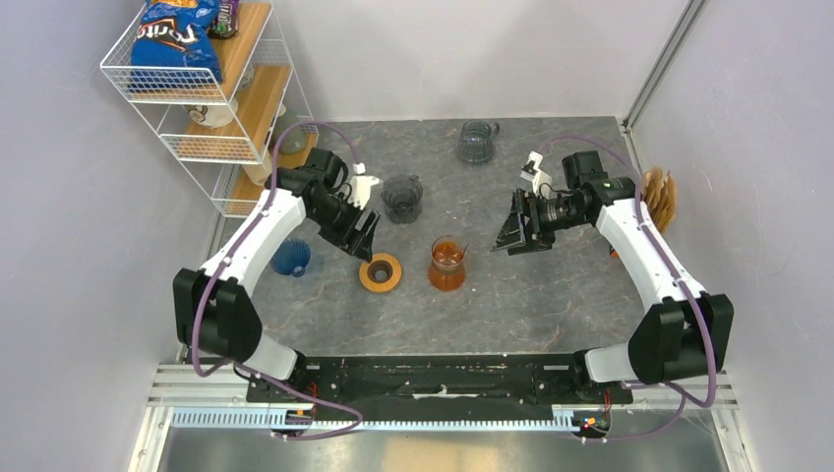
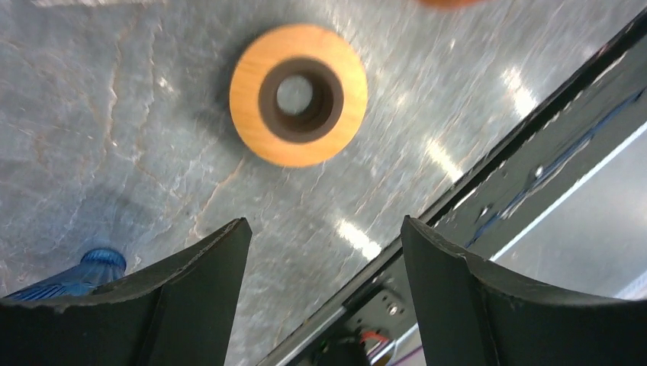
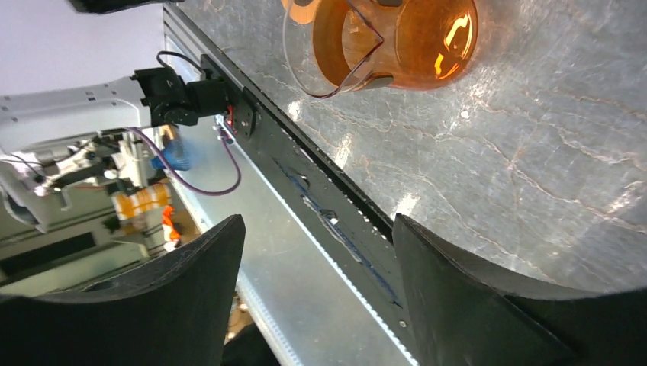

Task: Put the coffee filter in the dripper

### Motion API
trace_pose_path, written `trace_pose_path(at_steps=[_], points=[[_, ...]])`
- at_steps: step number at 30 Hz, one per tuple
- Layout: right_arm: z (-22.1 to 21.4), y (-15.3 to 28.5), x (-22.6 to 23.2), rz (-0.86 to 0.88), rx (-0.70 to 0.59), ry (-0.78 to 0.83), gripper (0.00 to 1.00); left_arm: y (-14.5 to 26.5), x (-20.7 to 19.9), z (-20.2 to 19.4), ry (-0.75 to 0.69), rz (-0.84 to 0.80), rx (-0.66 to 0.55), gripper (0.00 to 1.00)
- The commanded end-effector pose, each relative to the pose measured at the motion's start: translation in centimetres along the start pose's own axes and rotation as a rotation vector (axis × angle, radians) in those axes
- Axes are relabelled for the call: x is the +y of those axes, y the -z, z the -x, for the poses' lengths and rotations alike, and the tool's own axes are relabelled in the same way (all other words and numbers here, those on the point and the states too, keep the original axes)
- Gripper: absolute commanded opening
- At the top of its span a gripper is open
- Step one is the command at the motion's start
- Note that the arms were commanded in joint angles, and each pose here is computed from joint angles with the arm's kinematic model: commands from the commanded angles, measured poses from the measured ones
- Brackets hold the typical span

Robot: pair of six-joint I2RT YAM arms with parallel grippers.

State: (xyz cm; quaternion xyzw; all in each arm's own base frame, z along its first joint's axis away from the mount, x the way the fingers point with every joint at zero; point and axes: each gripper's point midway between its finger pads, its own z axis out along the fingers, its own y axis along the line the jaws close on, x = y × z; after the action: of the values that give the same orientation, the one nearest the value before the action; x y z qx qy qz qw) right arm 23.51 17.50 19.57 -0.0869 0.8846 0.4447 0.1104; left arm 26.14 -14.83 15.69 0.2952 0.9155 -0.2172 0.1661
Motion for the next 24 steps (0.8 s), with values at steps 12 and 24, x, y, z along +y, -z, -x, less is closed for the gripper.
trace_pose_path(at_steps=[12,24], points=[[-0.6,2.8,1.0,-0.093,0.011,0.139,0.97,-5.2,3.8,-0.3,0.031,-0.305,0.259,0.84],[-0.8,3.1,2.6,-0.005,0.025,0.149,0.97,-9.0,4.0,-0.2,0.122,-0.450,0.253,0.73]])
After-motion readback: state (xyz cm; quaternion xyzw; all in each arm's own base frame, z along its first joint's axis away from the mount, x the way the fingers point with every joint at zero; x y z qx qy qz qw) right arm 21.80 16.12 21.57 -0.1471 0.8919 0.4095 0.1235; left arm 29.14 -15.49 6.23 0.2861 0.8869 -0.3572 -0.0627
